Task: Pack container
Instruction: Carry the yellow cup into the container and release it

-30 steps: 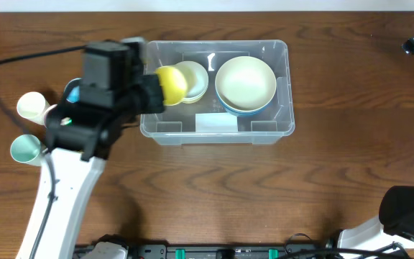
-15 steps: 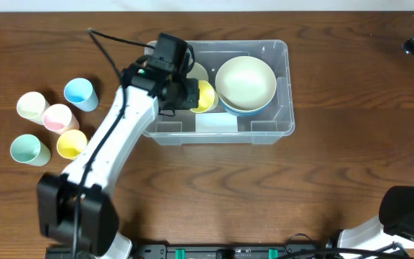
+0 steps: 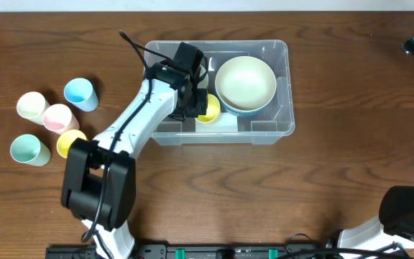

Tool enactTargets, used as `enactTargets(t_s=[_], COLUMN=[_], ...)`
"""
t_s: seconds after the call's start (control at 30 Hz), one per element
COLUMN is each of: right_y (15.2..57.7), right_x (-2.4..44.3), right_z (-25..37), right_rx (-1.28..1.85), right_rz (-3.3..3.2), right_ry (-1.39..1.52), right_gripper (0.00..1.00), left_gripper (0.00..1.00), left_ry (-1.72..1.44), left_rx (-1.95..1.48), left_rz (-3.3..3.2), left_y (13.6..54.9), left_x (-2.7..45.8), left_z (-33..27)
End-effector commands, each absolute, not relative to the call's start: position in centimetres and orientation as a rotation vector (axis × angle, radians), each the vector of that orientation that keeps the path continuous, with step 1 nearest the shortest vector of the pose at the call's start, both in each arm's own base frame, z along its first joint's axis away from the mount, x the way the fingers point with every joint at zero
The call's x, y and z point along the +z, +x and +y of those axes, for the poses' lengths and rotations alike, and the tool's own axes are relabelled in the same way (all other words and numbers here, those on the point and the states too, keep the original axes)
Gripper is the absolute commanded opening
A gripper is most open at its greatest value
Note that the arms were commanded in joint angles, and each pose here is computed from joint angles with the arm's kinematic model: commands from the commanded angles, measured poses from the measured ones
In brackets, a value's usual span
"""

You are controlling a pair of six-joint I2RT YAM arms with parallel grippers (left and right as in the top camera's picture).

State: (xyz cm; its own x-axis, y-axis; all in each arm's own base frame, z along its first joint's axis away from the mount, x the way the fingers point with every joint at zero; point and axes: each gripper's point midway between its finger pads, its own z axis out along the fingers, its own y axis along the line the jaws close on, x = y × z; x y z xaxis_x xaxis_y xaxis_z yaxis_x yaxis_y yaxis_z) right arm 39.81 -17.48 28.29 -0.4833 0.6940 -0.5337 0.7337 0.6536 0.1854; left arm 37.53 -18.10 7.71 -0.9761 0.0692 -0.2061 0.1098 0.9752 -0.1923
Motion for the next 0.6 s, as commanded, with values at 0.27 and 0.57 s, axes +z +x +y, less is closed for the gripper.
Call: enactTargets(t_s=[0.27, 0.57], right_y=[39.7, 39.7], right_x=[28.2, 28.2], right_z=[-17.8, -17.8], right_rx=[-0.096, -0.096], right_rz=[2.28, 2.28], right_ry=[1.13, 1.13], right_gripper=[0.99, 0.99], left_gripper=[0.62, 0.68], left_ry=[0.144, 0.133], left_rx=[-0.286, -0.337], left_rz=[2.896, 2.764], left_y=[38.8, 39.2], left_x=[6.9, 13.6], left_z=[-18.2, -17.9])
